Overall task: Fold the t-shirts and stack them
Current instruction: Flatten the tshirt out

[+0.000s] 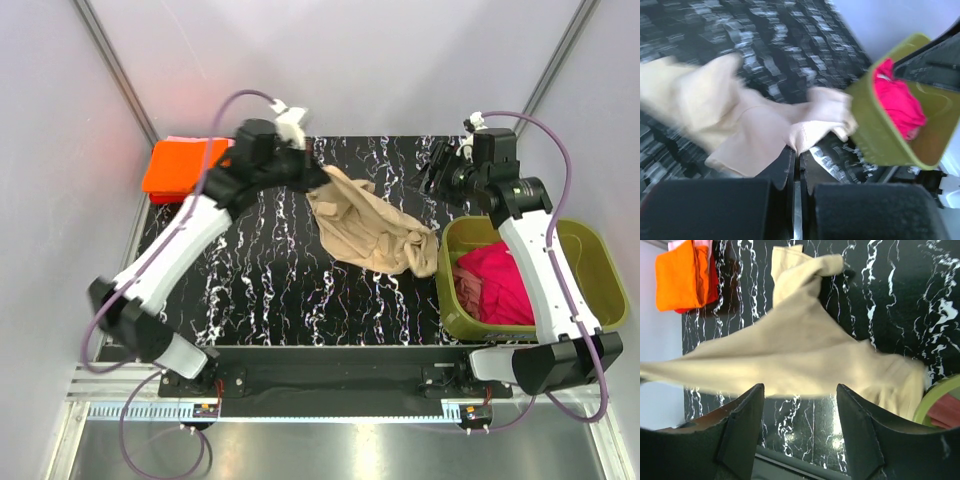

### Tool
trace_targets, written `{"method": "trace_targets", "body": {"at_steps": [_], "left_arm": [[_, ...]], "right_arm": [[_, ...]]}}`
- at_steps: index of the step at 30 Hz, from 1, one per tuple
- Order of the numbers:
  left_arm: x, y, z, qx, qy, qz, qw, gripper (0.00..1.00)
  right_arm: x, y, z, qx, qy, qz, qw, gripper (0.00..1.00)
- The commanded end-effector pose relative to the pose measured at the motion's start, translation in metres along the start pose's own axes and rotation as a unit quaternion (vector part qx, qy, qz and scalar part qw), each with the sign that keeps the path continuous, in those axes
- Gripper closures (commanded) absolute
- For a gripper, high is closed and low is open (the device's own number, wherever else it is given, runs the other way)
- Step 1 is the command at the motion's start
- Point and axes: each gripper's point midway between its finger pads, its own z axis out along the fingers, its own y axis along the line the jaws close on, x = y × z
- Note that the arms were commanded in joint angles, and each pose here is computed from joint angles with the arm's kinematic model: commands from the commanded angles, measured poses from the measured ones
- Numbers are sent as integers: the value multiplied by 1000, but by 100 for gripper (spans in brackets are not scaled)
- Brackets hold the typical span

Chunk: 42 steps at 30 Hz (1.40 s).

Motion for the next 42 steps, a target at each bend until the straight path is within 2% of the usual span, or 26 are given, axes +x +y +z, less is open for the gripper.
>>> {"method": "trace_targets", "body": {"at_steps": [1, 5, 10, 13, 15, 18, 22, 25, 28, 31, 35, 36, 37, 38, 39, 41, 42], "left_arm": [[35, 53, -53, -122, 39, -22, 992, 100], [29, 85, -120, -199, -13, -30, 979, 100], [26, 103, -147, -229, -36, -40, 972, 100], [25, 97, -140, -196, -27, -29, 980, 100], [28, 82, -126, -139, -12, -29, 990, 100], [32, 58, -102, -49, 14, -36, 998, 100], [28, 24, -81, -4, 28, -1, 1000, 100], [24, -3, -67, 56, 29, -10, 998, 100], [20, -11, -55, 81, 28, -18, 996, 100], [37, -32, -34, 113, 65, -25, 991, 100], [71, -81, -13, 182, 105, -42, 977, 100], [72, -90, -8, 206, 96, -43, 973, 96], [76, -94, -5, 217, 108, -59, 968, 83], [75, -92, -4, 214, 107, -62, 969, 62], [74, -85, -4, 203, 106, -61, 972, 58], [67, -52, -7, 131, 91, -54, 986, 47], [77, -34, -12, 94, 107, -63, 988, 39]], "right_arm": [[10, 4, 10, -18, 27, 0, 999, 34], [23, 13, 27, -31, 60, -25, 997, 40], [50, 40, 43, -41, 97, -90, 990, 41], [64, 74, 43, -86, 100, -132, 982, 40], [72, 93, 38, -111, 96, -150, 978, 39], [70, 88, 35, -91, 87, -138, 982, 39], [65, 67, 24, -44, 57, -137, 988, 40], [70, 72, 13, -70, 56, -141, 986, 40], [68, 77, 4, -87, 45, -141, 985, 41], [61, 66, -4, -57, 21, -124, 990, 41], [45, 49, -29, -12, -38, -94, 995, 41], [44, 47, -32, -10, -44, -89, 995, 40], [44, 43, -36, -4, -50, -87, 995, 40], [46, 40, -37, 2, -48, -84, 995, 40], [46, 38, -38, 7, -47, -83, 995, 40], [54, 32, -35, 19, -28, -80, 996, 40], [57, 32, -32, 21, -19, -78, 997, 40]]}}
